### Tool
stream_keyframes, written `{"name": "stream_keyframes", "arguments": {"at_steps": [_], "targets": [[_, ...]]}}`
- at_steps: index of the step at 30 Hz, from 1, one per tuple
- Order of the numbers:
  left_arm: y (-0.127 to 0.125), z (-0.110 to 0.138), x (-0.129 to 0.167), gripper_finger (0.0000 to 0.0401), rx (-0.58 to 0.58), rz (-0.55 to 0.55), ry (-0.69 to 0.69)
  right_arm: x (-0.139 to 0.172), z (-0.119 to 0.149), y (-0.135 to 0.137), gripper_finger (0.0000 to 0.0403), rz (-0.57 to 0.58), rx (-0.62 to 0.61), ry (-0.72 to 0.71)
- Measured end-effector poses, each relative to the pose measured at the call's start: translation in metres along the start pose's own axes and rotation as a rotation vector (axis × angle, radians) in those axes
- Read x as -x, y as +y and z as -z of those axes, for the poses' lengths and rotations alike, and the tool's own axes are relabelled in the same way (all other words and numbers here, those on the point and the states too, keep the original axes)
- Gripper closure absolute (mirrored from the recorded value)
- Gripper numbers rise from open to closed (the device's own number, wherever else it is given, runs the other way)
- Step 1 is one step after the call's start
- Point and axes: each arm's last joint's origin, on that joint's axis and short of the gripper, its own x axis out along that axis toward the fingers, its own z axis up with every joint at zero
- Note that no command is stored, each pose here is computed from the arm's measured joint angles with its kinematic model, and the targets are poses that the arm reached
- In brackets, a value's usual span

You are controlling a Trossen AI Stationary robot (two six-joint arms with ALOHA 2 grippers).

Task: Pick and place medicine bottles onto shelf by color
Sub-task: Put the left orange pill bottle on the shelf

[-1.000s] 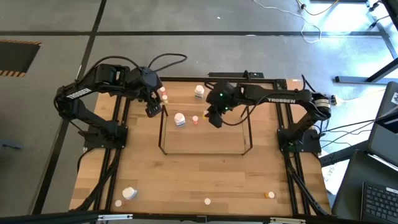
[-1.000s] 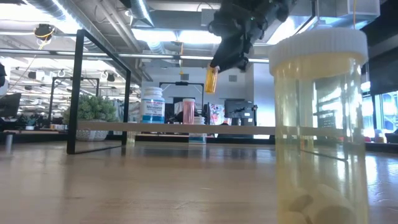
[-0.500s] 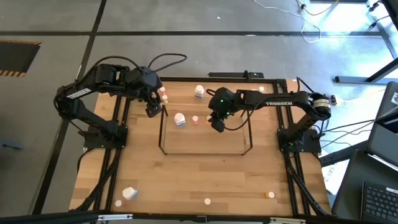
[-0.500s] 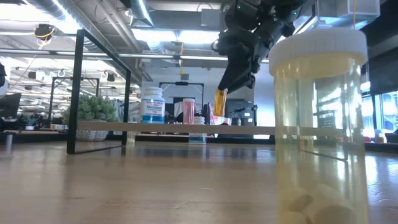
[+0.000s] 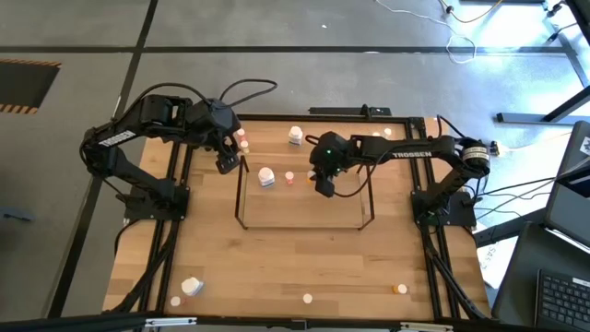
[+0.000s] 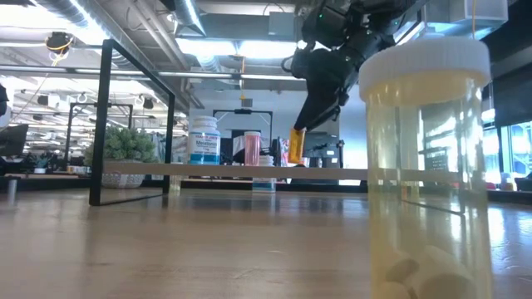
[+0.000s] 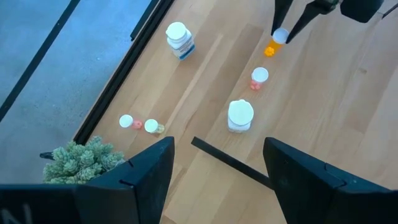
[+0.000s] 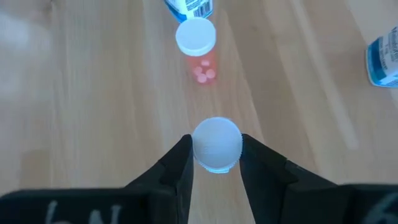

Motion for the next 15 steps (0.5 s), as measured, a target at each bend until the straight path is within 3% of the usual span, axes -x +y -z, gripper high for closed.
{"name": "stream_keyframes", "arguments": {"at_steps": [15], "targets": [[0.0, 0.0, 0.0, 0.016, 0.0, 0.0, 0.0, 0.0, -0.0006, 0.0005, 0.0286, -0.018, 0.026, -0.006]]}}
